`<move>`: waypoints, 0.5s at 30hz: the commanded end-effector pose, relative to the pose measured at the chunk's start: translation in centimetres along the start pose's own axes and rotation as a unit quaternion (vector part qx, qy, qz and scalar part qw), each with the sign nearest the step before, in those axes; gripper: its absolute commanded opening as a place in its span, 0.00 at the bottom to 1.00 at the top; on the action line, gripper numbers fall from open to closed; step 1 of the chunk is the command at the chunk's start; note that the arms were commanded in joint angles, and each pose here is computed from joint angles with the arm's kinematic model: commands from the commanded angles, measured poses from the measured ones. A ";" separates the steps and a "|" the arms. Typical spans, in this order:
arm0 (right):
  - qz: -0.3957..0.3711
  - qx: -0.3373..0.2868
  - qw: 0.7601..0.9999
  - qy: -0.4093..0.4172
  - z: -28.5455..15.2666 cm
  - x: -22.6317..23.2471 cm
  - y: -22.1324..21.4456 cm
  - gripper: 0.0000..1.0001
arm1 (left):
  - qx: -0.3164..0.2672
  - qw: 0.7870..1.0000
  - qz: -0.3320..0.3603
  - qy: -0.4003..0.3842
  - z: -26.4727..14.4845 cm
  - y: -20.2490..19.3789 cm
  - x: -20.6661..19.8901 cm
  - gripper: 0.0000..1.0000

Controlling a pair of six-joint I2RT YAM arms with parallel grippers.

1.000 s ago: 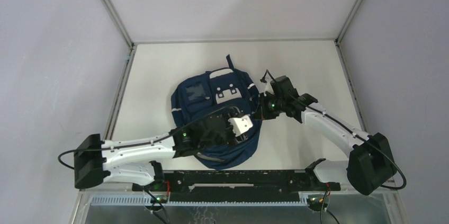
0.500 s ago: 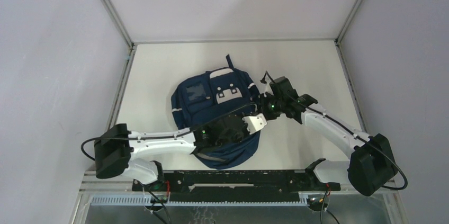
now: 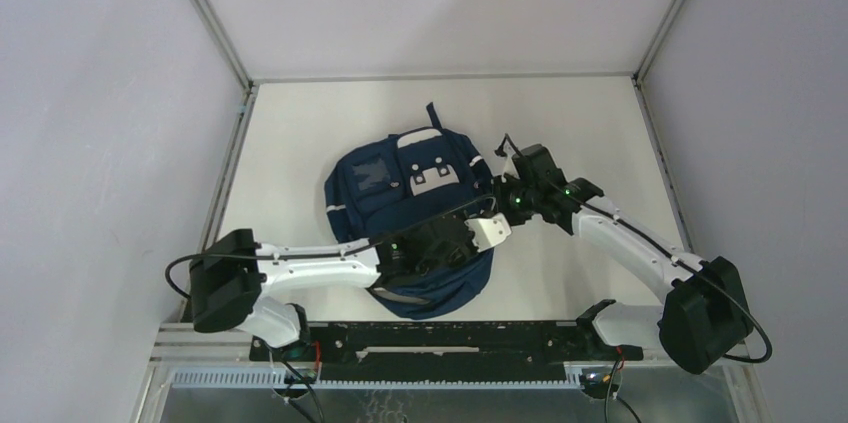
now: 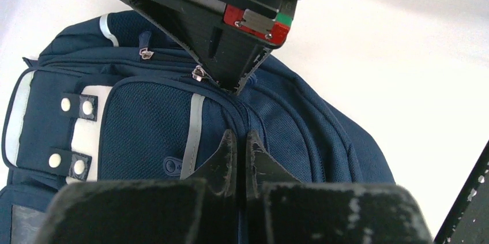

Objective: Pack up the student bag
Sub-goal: Zip the student bag at the center of the board.

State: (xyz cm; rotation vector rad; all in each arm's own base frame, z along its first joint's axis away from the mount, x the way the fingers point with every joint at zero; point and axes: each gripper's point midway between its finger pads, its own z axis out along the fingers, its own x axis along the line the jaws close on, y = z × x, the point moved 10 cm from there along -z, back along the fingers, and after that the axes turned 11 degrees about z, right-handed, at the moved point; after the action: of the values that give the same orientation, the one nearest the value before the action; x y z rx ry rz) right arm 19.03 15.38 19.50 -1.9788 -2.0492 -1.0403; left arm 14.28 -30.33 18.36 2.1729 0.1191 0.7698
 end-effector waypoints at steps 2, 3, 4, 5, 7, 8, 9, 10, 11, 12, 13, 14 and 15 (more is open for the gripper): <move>-0.012 -0.040 0.999 0.002 -1.1 0.0 1.2 0.00 | -0.012 0.999 -0.004 0.048 -0.1 1.1 1.5 0.00; -0.011 -0.045 0.999 -0.001 -1.1 -0.2 1.3 0.00 | -0.017 0.998 -0.006 0.052 -0.4 0.8 1.5 0.00; -0.009 -0.052 0.999 -0.008 -1.1 -0.4 1.6 0.00 | -0.035 0.998 -0.014 0.057 -1.0 0.8 1.7 0.00; -0.006 -0.060 0.998 -0.016 -1.0 -0.7 1.9 0.00 | -0.048 0.997 -0.019 0.055 -1.6 0.6 1.7 0.00; 0.002 -0.073 0.997 -0.025 -0.6 -1.3 2.7 0.00 | -0.081 0.995 -0.031 0.044 -2.7 0.2 1.5 0.00; 0.009 -0.082 0.996 -0.035 -0.4 -1.5 3.3 0.00 | -0.098 0.994 -0.034 0.028 -3.2 -0.1 1.1 0.00; 0.015 -0.085 0.995 -0.050 -0.3 -1.7 3.8 0.00 | -0.108 0.993 -0.038 0.023 -3.6 -0.4 0.9 0.00; 0.016 -0.086 0.994 -0.064 0.0 -1.7 4.1 0.00 | -0.108 0.993 -0.040 0.017 -3.7 -1.0 0.6 0.00; 0.015 -0.089 0.993 -0.072 0.3 -1.7 4.5 0.00 | -0.109 0.993 -0.045 0.013 -3.8 -1.2 0.4 0.00; 0.014 -0.090 0.993 -0.074 0.7 -1.7 4.8 0.00 | -0.110 0.993 -0.049 0.007 -3.9 -1.4 0.2 0.00; 0.014 -0.089 0.994 -0.069 1.2 -1.6 5.1 0.00 | -0.113 0.992 -0.051 -0.002 -3.9 -1.5 0.0 0.00; 0.016 -0.083 0.994 -0.062 1.9 -1.6 5.3 0.00 | -0.116 0.992 -0.055 -0.006 -3.9 -1.5 -0.1 0.00; 0.020 -0.079 0.995 -0.061 2.3 -1.6 5.5 0.00 | -0.121 0.991 -0.061 -0.008 -3.9 -1.4 -0.2 0.00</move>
State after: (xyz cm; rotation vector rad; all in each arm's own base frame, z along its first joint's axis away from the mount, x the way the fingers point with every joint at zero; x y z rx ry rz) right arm 20.57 16.06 19.89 -1.9185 -1.9885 -1.0298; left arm 13.38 -27.16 18.66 1.9797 0.1479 0.7567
